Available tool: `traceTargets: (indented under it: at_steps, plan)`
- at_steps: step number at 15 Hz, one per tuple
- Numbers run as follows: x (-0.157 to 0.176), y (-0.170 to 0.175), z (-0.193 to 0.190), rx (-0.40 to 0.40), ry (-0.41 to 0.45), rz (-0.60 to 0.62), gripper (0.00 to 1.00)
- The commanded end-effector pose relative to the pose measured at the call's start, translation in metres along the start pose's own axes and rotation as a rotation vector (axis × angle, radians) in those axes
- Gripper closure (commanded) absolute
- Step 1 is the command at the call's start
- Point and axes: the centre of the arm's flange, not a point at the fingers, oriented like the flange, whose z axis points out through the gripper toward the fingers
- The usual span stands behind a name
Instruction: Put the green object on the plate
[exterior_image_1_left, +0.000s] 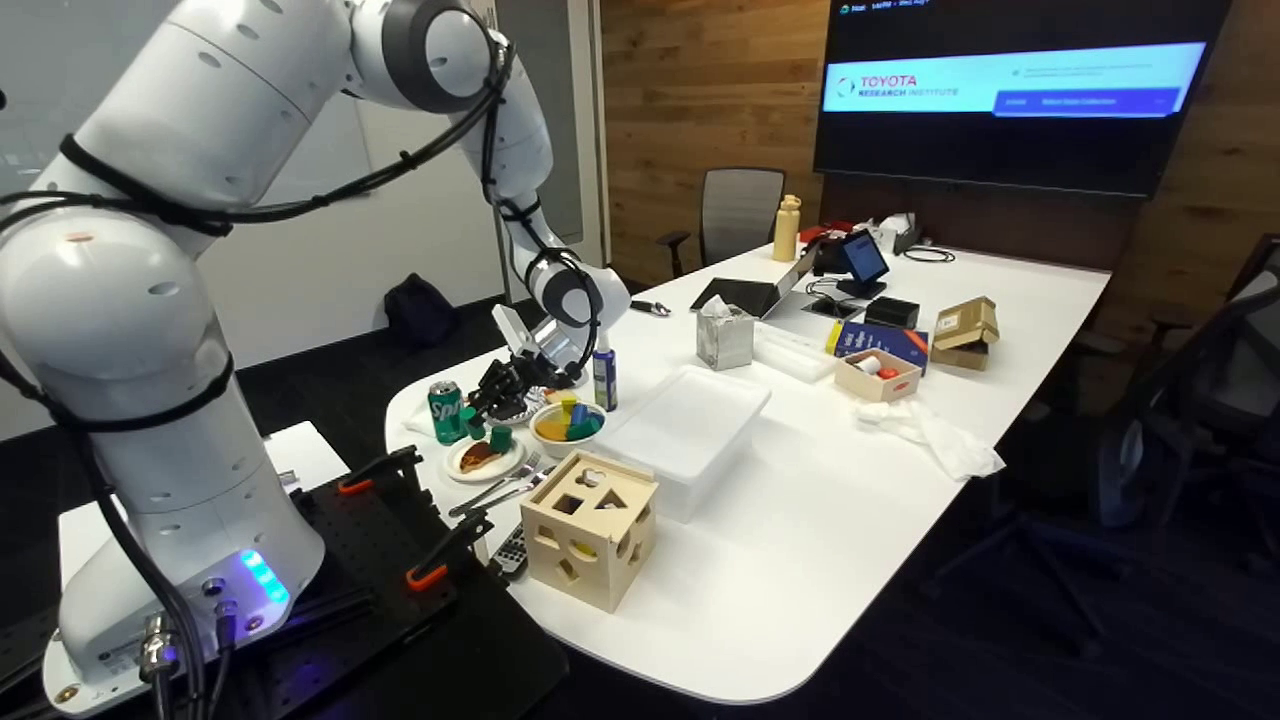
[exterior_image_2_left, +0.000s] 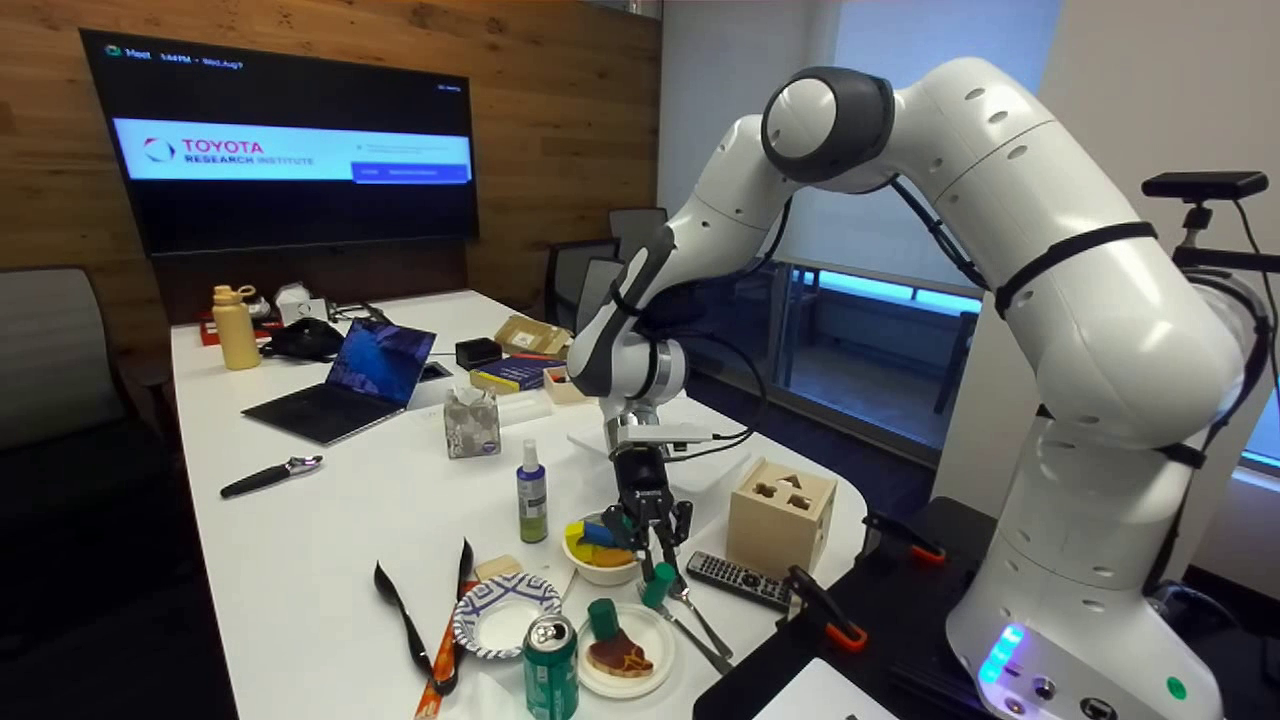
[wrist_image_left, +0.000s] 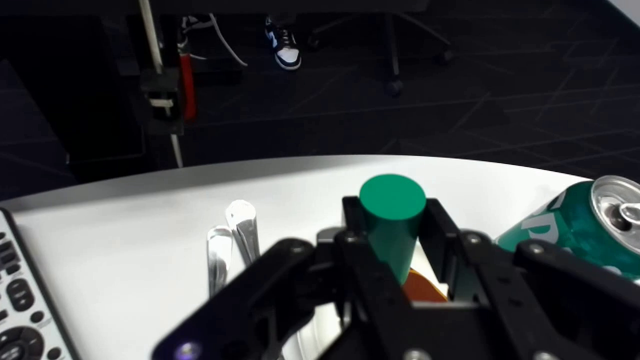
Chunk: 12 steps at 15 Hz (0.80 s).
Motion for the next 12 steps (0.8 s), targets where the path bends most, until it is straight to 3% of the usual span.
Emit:
traceTargets:
  at_steps: [1,6,12]
  plan:
    - [0.025,-0.004,0.0,-0.005,-0.064,-0.028,0.92]
    - [0.044,-0.004,0.005,-0.008,-0.09,-0.019,0.92]
    - [0.069,-0.003,0.002,-0.083,-0.085,-0.003,0.92]
